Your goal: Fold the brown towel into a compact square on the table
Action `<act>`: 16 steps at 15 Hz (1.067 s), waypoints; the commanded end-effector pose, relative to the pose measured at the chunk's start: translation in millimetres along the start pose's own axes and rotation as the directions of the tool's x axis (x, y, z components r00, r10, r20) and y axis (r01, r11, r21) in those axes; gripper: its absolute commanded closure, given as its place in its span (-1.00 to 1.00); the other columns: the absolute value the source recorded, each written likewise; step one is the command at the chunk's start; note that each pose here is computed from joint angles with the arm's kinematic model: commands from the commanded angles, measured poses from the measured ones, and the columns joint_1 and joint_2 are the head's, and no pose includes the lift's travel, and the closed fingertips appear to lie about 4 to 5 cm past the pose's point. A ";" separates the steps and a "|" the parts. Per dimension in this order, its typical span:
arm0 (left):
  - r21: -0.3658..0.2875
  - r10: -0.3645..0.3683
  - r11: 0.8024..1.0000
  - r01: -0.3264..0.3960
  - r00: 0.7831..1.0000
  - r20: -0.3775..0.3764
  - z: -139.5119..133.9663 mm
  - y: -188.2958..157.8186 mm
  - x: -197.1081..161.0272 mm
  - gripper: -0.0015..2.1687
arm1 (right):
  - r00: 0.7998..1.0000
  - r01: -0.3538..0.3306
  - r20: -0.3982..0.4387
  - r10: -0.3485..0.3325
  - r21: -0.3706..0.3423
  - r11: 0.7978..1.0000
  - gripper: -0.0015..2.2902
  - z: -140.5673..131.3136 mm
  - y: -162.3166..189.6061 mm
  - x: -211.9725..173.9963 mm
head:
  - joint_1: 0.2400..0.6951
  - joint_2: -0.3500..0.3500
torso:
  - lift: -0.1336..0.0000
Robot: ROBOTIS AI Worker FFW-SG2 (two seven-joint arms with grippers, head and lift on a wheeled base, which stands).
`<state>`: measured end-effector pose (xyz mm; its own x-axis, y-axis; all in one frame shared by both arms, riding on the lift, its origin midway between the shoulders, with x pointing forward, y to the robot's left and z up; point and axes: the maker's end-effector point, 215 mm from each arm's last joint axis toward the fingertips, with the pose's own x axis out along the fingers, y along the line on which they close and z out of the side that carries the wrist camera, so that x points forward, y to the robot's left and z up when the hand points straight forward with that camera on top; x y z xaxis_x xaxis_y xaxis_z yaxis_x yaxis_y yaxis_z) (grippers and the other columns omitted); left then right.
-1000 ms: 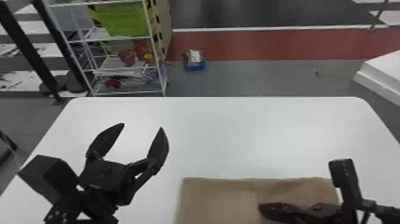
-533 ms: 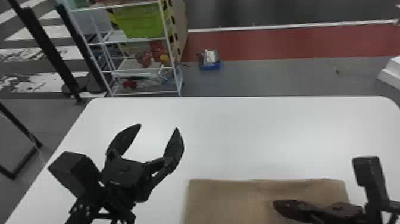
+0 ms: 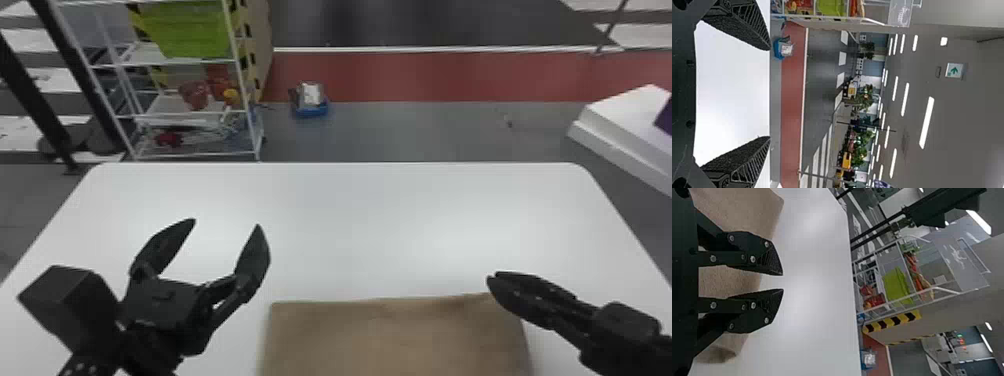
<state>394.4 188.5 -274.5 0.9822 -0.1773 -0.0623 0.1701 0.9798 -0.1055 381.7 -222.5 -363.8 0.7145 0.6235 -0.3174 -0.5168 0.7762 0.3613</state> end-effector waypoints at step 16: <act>0.014 -0.194 0.978 0.209 0.926 -0.325 -103.3 -121.7 -42.3 -0.78 | 0.988 0.123 -0.127 -0.086 0.327 0.937 -0.83 -58.2 -64.1 -83.6 | 1.00 -1.00 | -0.85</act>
<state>336.5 83.0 -347.0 0.8804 -0.3608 -0.3078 0.3436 0.9326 -0.1107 329.5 -316.4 -410.1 0.6925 0.5653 -0.4481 -0.2526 0.7719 0.5835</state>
